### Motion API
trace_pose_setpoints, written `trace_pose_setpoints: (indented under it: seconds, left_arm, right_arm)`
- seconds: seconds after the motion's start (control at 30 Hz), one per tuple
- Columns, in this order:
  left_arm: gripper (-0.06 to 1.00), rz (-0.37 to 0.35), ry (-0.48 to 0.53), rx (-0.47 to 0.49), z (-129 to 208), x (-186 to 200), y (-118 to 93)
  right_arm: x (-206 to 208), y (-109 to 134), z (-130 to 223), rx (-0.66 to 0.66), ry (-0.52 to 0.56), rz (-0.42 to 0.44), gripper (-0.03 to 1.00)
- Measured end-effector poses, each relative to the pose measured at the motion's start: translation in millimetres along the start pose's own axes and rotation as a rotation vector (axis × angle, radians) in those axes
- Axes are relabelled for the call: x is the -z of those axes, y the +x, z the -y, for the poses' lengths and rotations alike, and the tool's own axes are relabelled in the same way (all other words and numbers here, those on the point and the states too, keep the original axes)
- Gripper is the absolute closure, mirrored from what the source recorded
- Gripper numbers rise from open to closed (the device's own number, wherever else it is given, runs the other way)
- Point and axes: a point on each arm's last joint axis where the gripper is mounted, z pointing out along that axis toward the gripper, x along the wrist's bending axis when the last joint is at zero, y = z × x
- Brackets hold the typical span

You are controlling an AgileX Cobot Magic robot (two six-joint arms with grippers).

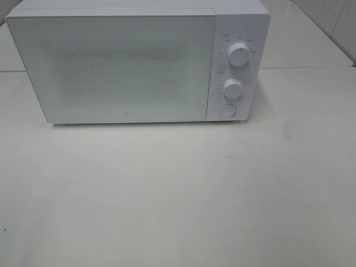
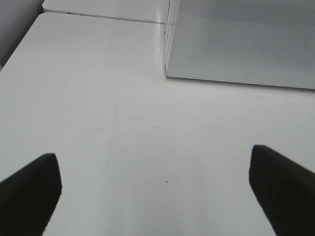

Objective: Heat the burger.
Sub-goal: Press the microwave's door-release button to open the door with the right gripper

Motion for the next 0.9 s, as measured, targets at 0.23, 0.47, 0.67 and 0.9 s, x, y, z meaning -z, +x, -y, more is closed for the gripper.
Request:
trace_pose_setpoints:
  seconds: [0.23,0.47,0.67,0.9]
  left_arm:
    - [-0.01,0.0,0.0,0.0,0,0,0]
    - [-0.01,0.0,0.0,0.0,0,0,0]
    - [-0.01,0.0,0.0,0.0,0,0,0]
    - [-0.01,0.0,0.0,0.0,0,0,0]
  right_arm:
    - [-31,1,-26,-0.001,-0.056,-0.002,0.23]
    - [-56,2,-37,-0.001,-0.06,-0.002,0.23]
    - [-82,2,-48,-0.002,-0.073,-0.001,0.23]
    - [-118,2,-60,-0.002,-0.13,-0.003,0.23]
